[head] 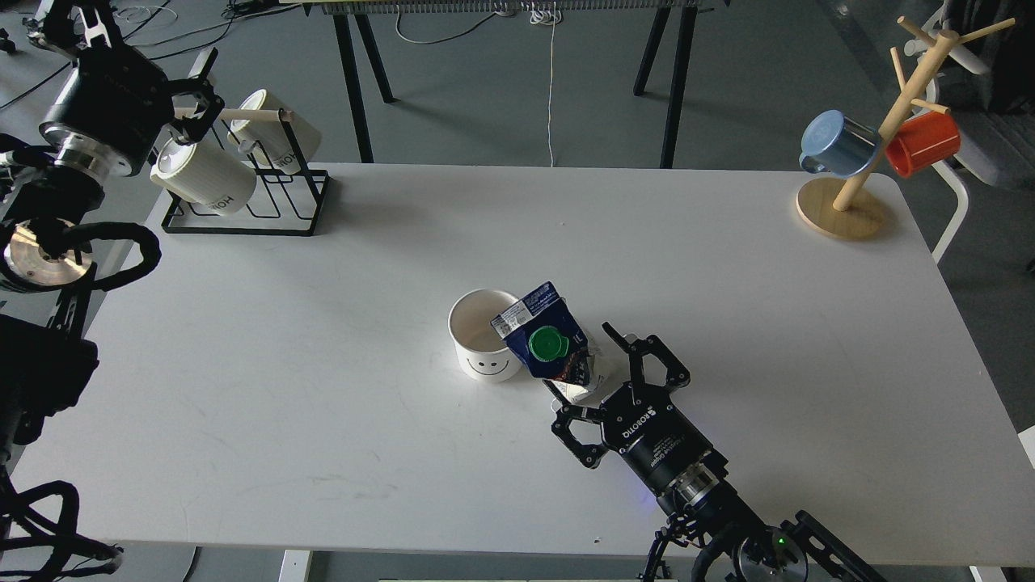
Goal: Place cup and milk with both arms
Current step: 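Carry the milk carton with the right gripper beside the smiley mug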
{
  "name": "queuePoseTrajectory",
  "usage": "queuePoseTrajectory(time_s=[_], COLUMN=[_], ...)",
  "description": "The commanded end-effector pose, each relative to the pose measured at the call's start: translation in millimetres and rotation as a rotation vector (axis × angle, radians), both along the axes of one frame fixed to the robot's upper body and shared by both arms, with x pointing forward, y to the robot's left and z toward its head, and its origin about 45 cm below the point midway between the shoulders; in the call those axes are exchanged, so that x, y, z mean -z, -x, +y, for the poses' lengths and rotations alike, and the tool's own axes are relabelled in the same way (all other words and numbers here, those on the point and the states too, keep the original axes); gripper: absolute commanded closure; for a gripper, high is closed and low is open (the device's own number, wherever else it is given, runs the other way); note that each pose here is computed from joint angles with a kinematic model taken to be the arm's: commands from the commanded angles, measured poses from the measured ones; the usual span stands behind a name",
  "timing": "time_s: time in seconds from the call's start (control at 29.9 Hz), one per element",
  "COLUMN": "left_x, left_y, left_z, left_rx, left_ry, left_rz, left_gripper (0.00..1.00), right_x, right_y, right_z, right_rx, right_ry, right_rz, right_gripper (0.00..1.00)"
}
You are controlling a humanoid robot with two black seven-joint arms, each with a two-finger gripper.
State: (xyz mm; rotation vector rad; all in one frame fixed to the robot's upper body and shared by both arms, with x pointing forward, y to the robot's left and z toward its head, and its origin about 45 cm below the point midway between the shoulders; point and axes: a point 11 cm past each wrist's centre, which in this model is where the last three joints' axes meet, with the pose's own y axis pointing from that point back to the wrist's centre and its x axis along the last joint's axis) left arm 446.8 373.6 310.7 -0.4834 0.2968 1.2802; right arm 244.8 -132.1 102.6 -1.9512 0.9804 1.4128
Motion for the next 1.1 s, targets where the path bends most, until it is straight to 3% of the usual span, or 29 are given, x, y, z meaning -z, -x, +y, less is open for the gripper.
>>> queuePoseTrajectory(time_s=[0.0, 0.53, 1.07], left_x=[0, 0, 0], left_y=[0, 0, 0], left_z=[1, 0, -1], left_rx=[-0.002, 0.0, 0.002], left_ry=[-0.002, -0.001, 0.001], left_rz=[0.0, 0.0, 0.001], left_gripper=[0.0, 0.0, 0.0], right_x=[-1, -13, -18], right_y=[-3, -14, -5], right_z=[-5, -25, -19], right_rx=[0.02, 0.099, 0.081], right_ry=[-0.005, -0.034, -0.054], right_rz=[-0.001, -0.028, -0.031], right_gripper=[0.02, 0.02, 0.02])
